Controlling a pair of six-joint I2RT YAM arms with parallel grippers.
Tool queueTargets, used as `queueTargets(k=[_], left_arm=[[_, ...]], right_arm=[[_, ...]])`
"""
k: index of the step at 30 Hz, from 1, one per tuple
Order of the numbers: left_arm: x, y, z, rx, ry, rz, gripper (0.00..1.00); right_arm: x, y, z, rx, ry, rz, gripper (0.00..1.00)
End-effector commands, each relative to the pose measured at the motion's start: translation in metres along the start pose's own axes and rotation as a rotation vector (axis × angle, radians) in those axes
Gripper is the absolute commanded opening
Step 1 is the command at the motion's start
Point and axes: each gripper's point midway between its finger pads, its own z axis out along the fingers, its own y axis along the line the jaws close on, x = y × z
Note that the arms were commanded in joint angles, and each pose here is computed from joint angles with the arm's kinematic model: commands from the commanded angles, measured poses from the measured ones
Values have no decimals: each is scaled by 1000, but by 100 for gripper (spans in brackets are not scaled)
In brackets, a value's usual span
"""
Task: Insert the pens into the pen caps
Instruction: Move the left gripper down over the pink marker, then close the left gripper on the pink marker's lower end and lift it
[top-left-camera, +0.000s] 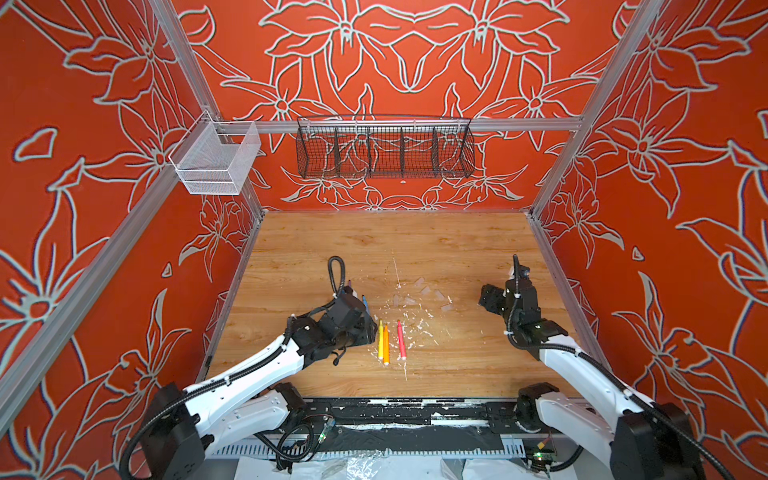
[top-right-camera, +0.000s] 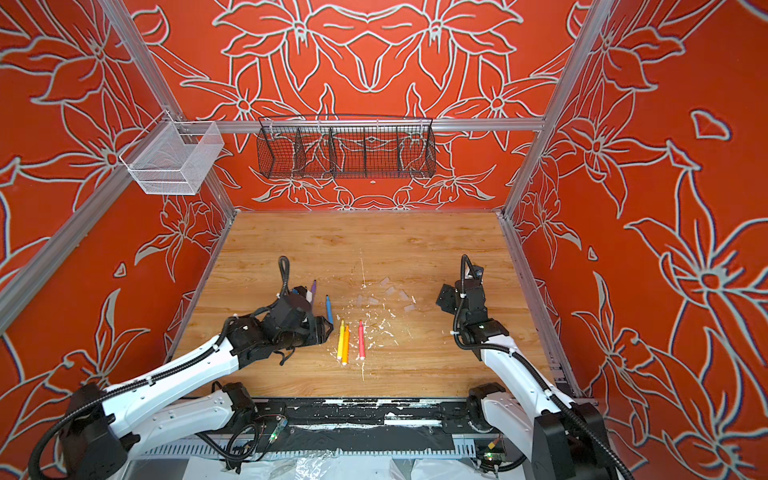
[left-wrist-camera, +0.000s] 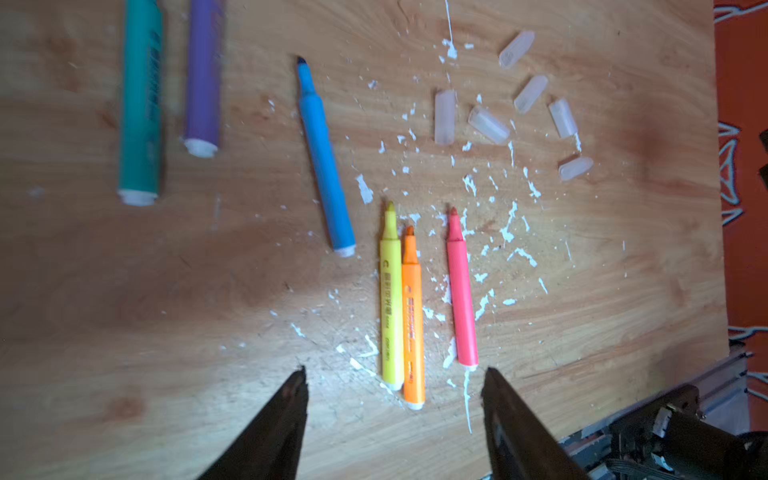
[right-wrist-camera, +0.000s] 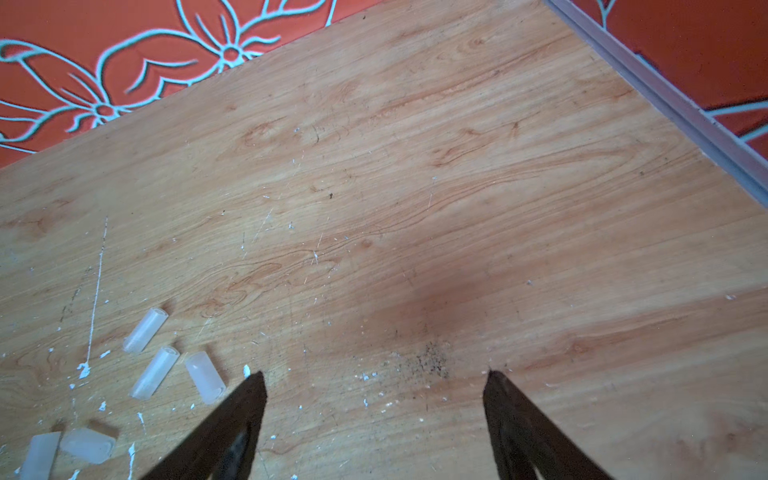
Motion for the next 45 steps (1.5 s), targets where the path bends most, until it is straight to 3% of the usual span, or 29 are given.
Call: queueTargets(k=[1, 4, 12, 16, 23, 31, 45], left_arm=[[0, -23, 5, -26, -73, -54, 63], [19, -39, 18, -36, -65, -31, 61], [58, -59, 39, -214, -45, 108, 58], [68, -56, 55, -272, -10, 109, 58], [70, -47, 66, -339, -22, 121, 57], [70, -52, 81, -391, 4, 157, 50], [74, -41, 108, -391, 73, 117, 42]], right_arm=[[-5, -1, 2, 13, -20, -1, 84], [-4, 0, 4, 18, -4, -5, 83], [-2, 1, 5, 14, 4, -7, 82], [-1, 1, 4, 12, 12, -9, 83], [0, 2, 0, -1, 5, -6, 83], [2, 2, -4, -16, -1, -4, 83], [3, 2, -5, -24, -4, 0, 83]])
